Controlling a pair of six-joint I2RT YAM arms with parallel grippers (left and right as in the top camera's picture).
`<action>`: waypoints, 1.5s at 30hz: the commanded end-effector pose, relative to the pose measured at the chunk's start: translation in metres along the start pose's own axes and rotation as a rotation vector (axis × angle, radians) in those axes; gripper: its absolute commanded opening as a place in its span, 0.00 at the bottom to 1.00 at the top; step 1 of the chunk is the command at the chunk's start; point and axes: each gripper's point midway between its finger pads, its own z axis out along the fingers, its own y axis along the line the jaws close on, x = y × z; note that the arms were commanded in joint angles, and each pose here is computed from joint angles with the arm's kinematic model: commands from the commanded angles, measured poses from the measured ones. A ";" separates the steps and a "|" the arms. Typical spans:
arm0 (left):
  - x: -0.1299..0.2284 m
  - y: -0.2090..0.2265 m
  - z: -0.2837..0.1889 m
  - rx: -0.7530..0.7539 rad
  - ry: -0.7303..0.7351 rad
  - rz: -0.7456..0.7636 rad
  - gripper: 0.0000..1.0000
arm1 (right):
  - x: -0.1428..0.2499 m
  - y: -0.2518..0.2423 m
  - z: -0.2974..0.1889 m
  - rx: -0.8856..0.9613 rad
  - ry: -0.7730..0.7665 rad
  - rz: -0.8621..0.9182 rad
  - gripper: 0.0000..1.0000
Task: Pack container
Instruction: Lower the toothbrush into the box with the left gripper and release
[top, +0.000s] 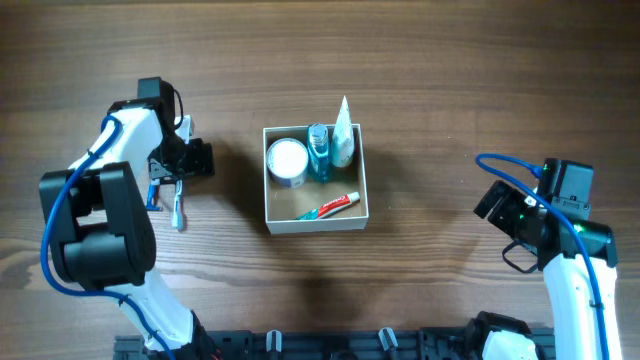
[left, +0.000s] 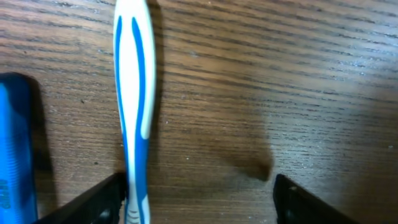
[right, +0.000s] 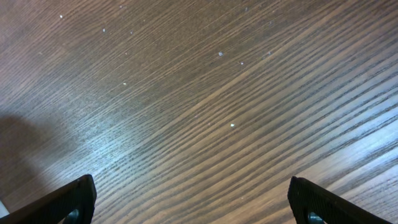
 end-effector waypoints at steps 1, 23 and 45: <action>0.021 0.004 0.019 0.004 0.082 -0.023 0.61 | -0.003 0.003 -0.003 -0.018 -0.008 -0.006 1.00; 0.005 -0.054 -0.109 0.042 -0.250 0.157 0.04 | -0.004 0.003 -0.003 -0.015 -0.012 -0.006 1.00; 0.138 -0.251 -0.141 0.024 -0.372 1.515 0.04 | -0.011 -0.021 -0.003 0.022 -0.025 0.116 1.00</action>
